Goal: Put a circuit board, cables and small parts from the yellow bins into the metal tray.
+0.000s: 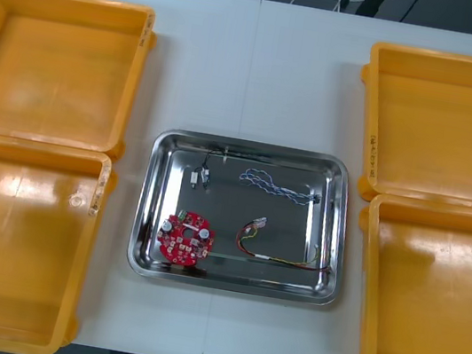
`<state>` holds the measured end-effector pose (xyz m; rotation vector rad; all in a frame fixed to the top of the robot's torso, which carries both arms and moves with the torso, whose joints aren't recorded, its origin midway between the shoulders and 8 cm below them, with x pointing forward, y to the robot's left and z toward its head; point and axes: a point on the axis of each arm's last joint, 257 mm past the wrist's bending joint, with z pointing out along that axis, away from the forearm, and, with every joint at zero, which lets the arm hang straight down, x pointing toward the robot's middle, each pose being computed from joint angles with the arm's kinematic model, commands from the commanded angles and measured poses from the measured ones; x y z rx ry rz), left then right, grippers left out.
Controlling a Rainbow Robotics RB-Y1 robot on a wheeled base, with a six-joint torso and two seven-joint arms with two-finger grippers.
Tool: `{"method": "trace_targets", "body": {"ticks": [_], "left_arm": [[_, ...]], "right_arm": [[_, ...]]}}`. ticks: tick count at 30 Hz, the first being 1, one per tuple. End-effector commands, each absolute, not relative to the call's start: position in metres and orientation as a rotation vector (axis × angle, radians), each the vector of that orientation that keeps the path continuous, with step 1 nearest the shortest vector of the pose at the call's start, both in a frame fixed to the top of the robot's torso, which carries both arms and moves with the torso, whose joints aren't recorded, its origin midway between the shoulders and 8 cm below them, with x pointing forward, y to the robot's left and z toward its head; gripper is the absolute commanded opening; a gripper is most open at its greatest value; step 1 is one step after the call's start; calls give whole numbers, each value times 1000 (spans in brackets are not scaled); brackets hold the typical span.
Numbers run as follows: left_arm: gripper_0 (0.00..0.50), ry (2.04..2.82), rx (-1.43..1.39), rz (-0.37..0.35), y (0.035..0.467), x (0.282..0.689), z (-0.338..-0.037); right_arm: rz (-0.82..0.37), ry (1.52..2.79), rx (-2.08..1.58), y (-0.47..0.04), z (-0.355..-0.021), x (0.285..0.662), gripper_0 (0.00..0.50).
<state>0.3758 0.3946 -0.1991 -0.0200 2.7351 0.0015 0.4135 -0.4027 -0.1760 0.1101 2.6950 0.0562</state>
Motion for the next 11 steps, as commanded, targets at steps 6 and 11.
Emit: {"method": "trace_targets", "body": {"ticks": [6, 11], "left_arm": [[500, 2696, 93, 116, 416, 375, -182], [500, 2696, 93, 116, 416, 375, -182]], "right_arm": [[72, 2679, 108, -394, -169, 420, 500], [72, 2679, 108, -394, -169, 420, 500]]}}
